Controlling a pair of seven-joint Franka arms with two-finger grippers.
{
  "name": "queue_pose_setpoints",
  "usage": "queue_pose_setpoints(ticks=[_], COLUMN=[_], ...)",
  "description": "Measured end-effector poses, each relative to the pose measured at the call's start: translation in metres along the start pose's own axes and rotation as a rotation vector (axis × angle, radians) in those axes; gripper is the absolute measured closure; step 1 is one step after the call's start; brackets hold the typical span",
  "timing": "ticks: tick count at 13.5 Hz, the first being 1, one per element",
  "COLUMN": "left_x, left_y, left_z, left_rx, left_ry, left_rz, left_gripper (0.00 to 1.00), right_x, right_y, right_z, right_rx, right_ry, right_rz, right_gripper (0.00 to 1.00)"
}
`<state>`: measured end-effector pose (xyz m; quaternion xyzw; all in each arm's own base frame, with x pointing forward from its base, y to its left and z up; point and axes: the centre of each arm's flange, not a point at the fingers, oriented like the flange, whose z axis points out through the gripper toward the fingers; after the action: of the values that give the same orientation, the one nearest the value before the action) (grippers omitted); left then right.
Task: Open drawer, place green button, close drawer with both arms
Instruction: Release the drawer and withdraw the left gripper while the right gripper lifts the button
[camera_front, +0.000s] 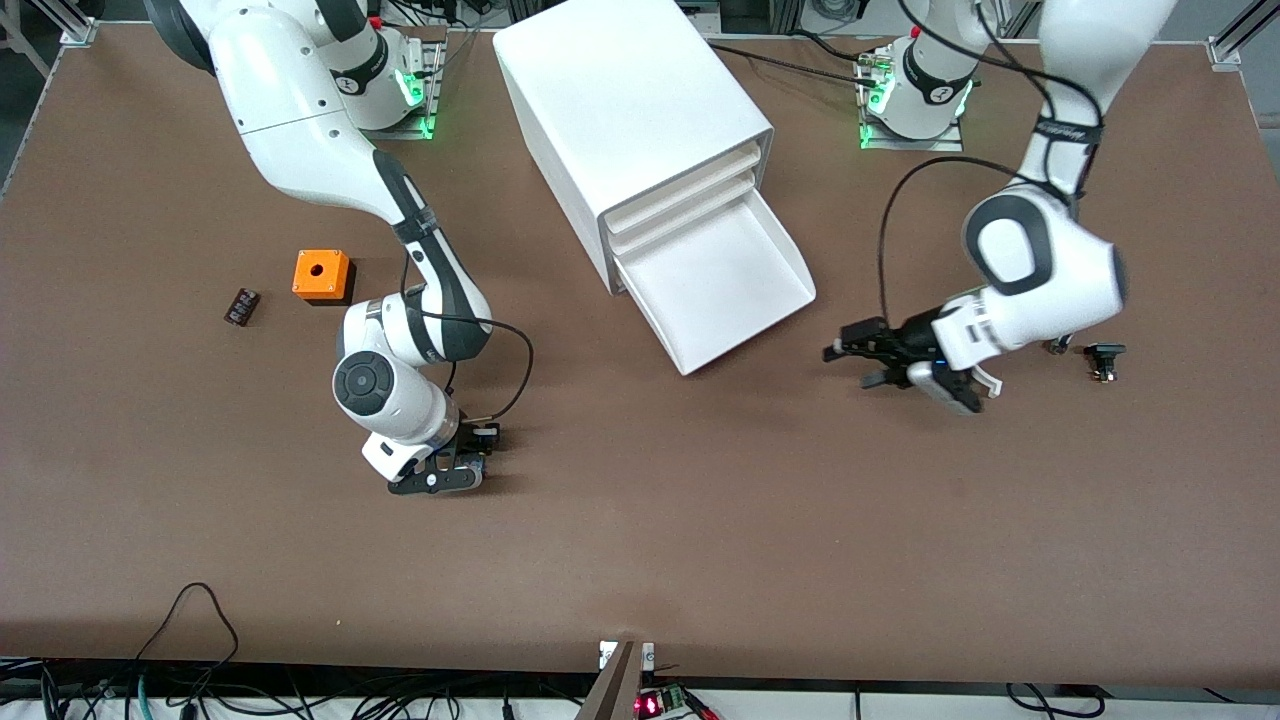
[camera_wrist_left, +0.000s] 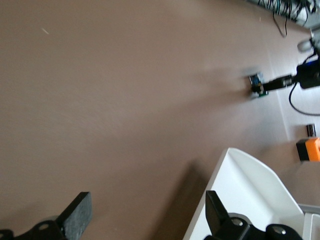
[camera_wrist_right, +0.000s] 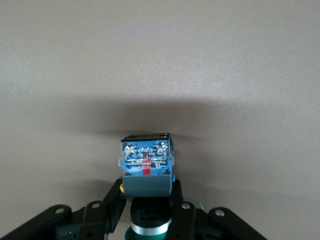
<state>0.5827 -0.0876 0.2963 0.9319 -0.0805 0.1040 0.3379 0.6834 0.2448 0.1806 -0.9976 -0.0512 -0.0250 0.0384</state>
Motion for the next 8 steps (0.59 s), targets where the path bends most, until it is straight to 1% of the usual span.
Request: queue_pose_setpoints(ticks=[2,3,4,6,8], left_x=[0.004,0.007,0.014,0.036,0.05], left_y=[-0.011,-0.013,-0.012,-0.003,0.005], left_z=[-0.024,-0.035,-0.05,-0.093,-0.139], left_rx=[0.019,0.053,0.109,0.247,0.333], left_ry=[0.032,0.025,0.006,-0.031,-0.086], left_rz=[-0.002,0.035,0.105,0.265,0.364], left_gripper=[0.0,0.0,0.0,0.0,0.0], right_x=[0.001,0.002,0.004,0.012,0.018], right_y=[0.001,0.002,0.003,0.004,0.0], right_z=[-0.001,-0.002,-0.006,-0.025,-0.056], right_rx=[-0.001,-0.005,-0.008,-0.005,0.003], right_ry=[0.002,0.005,0.014,0.043,0.071], right_rz=[-0.01,-0.039,-0.072,-0.108,-0.131], right_gripper=[0.59,0.59,0.59,0.59,0.59])
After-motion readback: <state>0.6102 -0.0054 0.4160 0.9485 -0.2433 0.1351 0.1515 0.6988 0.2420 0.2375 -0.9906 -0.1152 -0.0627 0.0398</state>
